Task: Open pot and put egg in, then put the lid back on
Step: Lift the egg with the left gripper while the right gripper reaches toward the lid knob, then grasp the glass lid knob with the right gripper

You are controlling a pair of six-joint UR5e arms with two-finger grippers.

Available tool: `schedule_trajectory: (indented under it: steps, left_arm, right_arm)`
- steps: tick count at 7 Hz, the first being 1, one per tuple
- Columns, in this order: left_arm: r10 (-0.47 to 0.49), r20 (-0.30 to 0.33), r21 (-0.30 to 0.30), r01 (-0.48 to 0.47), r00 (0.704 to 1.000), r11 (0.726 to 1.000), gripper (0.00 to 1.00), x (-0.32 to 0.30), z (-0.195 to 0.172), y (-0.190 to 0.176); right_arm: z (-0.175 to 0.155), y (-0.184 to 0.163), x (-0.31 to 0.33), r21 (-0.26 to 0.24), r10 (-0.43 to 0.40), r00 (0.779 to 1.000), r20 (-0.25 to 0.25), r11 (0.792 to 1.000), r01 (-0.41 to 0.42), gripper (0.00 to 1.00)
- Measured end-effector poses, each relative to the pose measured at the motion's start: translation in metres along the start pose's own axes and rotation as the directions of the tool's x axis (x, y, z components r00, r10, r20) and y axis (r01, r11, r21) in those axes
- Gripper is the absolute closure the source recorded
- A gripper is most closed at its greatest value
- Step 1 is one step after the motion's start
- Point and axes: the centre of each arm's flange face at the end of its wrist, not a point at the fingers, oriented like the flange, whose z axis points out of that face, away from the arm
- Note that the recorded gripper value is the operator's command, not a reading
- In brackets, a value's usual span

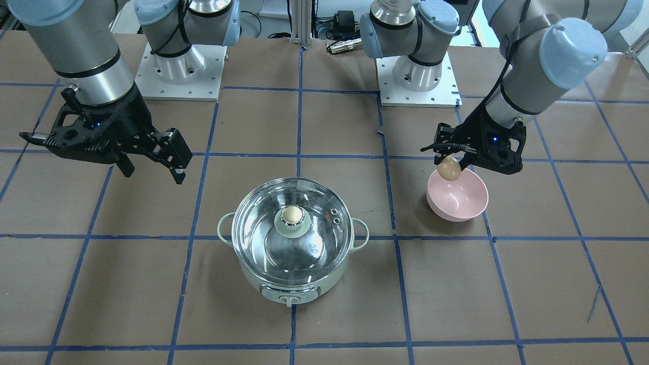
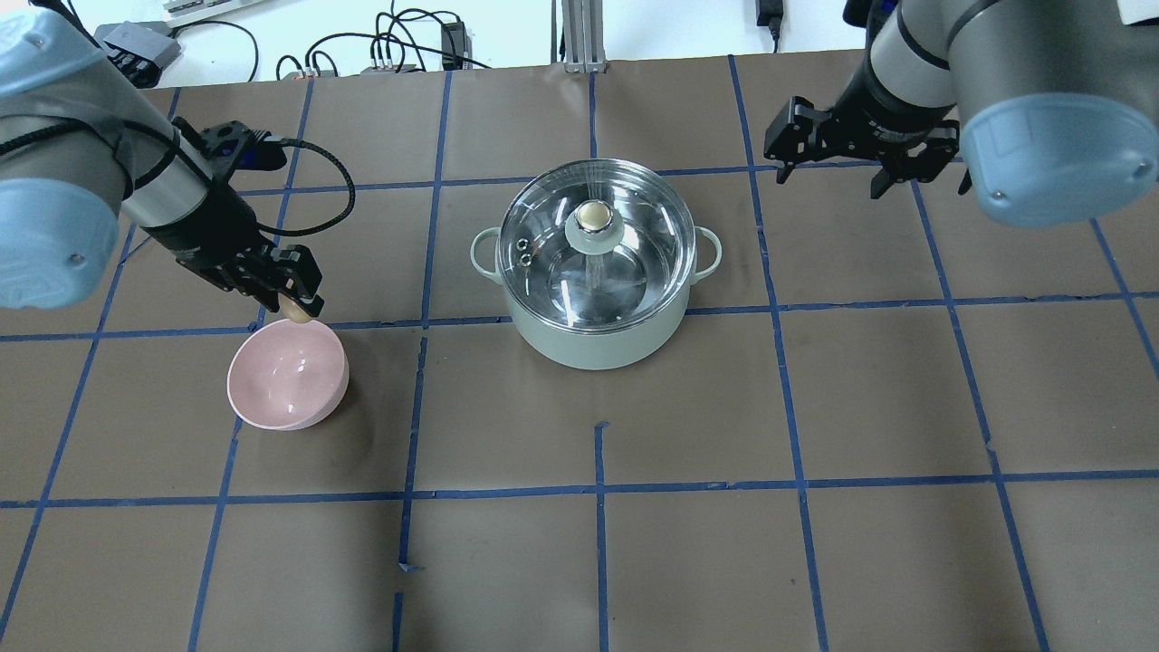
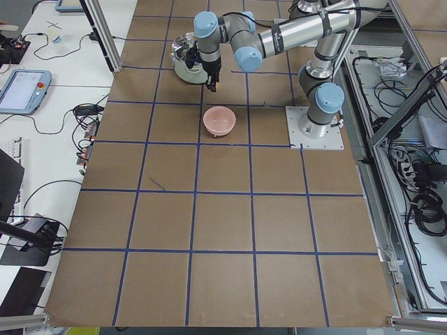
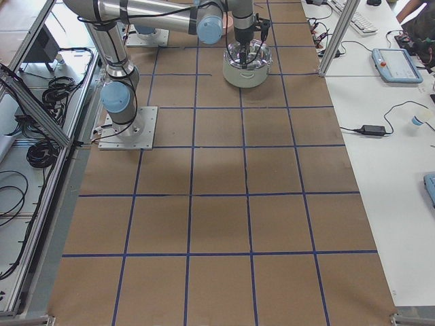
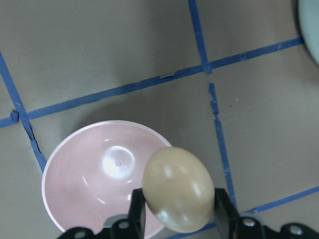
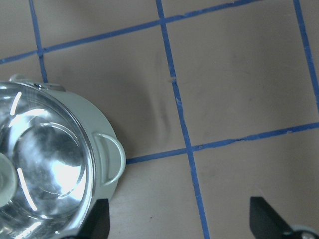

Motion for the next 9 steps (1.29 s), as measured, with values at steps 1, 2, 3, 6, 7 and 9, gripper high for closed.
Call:
schedule_trajectory:
  steps: [1,2,3,6,7,9]
  left_arm:
    - [-0.021,0.016,0.004,0.021,1.0,1.0,0.98,0.035,-0.029,-0.001]
    - [-0.026,0.056,0.006,0.025,0.998,1.0,0.98,0.063,-0.049,0.0]
    - [-0.025,0.107,0.009,0.024,0.994,1.0,0.98,0.083,-0.06,0.001]
    - [-0.013,0.146,0.03,0.009,0.989,1.0,0.98,0.103,-0.072,0.004]
    - [-0.012,0.149,0.032,0.007,0.989,0.999,0.98,0.104,-0.074,0.005]
    - [-0.008,0.154,0.034,0.003,0.988,0.999,0.98,0.104,-0.076,0.006]
  right_arm:
    - [0.0,-0.014,-0.043,0.021,-0.023,1.0,0.016,1.0,0.023,0.0]
    - [0.007,-0.021,-0.091,0.029,-0.05,0.998,0.024,0.998,0.049,0.0]
    - [0.016,-0.018,-0.129,0.027,-0.081,0.996,0.031,0.996,0.08,0.01]
    - [0.078,0.015,-0.174,-0.049,-0.153,0.988,0.02,0.987,0.154,0.02]
    - [0.094,0.024,-0.177,-0.058,-0.162,0.987,0.018,0.985,0.163,0.02]
    - [0.117,0.031,-0.185,-0.056,-0.158,0.987,0.021,0.986,0.159,0.02]
